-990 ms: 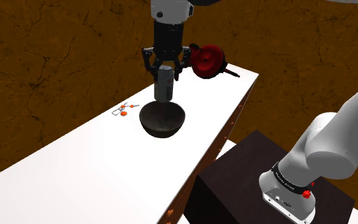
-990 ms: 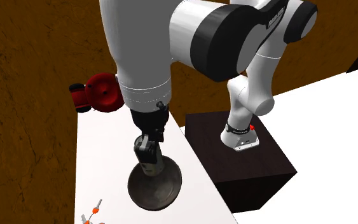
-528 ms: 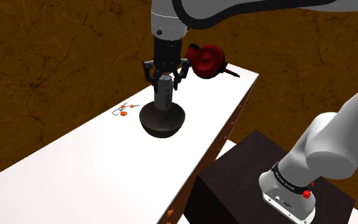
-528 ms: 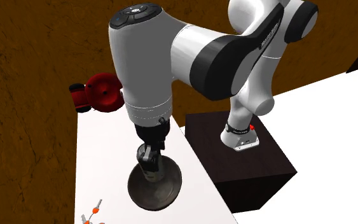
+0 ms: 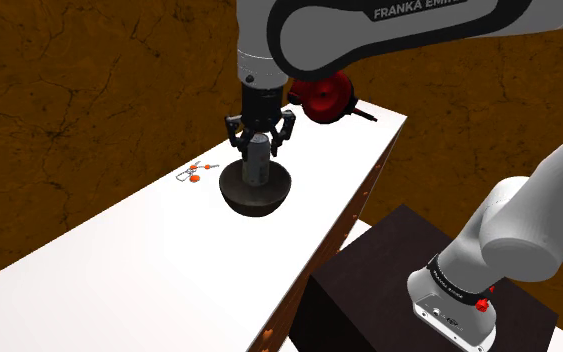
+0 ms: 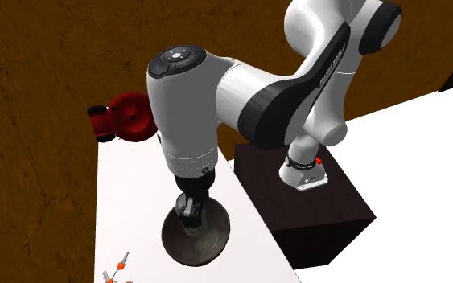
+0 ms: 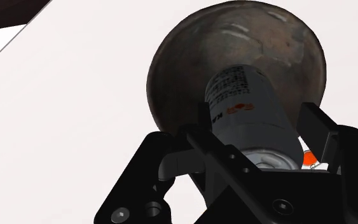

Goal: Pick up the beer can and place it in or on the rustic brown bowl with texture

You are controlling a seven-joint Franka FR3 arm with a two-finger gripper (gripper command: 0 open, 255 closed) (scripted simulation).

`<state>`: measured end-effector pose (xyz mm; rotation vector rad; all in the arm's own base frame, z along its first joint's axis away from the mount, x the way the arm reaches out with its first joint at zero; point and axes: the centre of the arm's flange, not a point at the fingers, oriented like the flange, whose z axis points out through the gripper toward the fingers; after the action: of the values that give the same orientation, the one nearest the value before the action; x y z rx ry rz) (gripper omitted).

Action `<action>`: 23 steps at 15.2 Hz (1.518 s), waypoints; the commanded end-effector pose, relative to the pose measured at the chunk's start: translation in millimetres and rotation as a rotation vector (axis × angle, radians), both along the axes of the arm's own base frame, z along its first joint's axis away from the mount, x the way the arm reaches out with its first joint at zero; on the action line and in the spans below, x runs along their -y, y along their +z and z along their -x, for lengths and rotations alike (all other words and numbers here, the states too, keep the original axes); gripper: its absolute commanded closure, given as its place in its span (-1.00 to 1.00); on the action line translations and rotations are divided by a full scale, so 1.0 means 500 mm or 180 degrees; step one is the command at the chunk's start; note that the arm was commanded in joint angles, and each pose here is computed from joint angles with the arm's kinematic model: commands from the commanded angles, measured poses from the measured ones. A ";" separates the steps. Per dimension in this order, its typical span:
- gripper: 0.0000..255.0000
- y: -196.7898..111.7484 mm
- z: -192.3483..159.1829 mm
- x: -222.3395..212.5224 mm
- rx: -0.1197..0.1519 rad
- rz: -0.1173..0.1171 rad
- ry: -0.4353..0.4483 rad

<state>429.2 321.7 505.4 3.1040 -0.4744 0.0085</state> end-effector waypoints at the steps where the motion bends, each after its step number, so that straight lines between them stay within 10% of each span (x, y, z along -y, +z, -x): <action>1: 1.00 -0.007 0.000 0.001 0.0003 -0.0002 0.0000; 7: 1.00 -0.007 0.000 0.001 0.0003 -0.0002 0.0000; 8: -1.00 -0.007 0.000 0.001 0.0003 -0.0002 0.0000; 23: -1.00 0.093 0.001 0.000 0.0003 -0.0002 0.0000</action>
<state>428.8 321.6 552.0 3.1048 -0.4743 0.0103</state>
